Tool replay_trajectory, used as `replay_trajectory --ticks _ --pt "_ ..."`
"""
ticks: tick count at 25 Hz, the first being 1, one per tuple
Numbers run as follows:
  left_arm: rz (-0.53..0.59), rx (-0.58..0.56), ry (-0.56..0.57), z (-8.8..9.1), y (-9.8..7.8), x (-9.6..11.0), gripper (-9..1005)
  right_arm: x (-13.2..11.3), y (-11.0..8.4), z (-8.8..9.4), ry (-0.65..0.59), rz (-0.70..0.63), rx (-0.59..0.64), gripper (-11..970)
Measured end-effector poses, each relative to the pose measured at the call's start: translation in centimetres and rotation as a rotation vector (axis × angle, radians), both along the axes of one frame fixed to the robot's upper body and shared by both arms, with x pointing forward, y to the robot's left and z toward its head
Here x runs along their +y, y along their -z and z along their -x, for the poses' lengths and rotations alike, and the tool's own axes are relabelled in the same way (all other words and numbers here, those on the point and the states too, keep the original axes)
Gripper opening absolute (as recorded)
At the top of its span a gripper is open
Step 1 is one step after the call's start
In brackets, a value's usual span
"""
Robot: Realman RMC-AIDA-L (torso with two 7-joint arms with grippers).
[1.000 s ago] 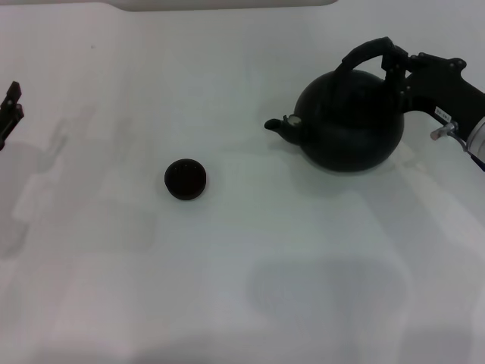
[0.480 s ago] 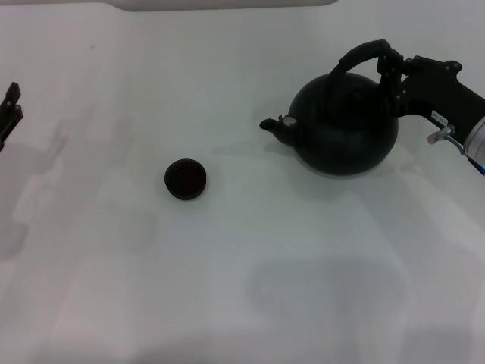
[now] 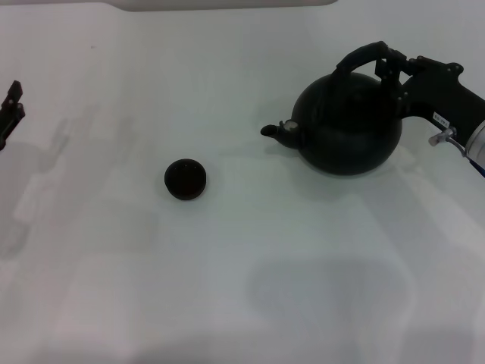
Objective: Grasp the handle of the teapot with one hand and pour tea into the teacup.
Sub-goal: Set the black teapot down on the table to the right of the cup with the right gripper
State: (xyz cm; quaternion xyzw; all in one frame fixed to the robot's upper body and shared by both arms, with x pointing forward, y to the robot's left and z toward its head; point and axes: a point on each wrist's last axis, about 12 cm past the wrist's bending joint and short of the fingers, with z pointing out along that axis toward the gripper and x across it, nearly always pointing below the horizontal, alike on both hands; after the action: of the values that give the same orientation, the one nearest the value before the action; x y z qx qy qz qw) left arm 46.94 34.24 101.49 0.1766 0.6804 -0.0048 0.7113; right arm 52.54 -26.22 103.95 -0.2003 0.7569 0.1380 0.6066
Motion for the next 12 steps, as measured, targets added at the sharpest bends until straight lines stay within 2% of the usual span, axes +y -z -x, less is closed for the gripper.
replay_trajectory --ticks 6,12 --pt "0.000 0.001 0.000 0.00 0.01 -0.01 797 0.05 -0.04 0.02 -0.005 -0.004 -0.005 226" --pt "-0.001 0.000 0.000 -0.04 -0.01 0.00 797 0.12 -0.09 -0.01 -0.009 -0.005 -0.009 232"
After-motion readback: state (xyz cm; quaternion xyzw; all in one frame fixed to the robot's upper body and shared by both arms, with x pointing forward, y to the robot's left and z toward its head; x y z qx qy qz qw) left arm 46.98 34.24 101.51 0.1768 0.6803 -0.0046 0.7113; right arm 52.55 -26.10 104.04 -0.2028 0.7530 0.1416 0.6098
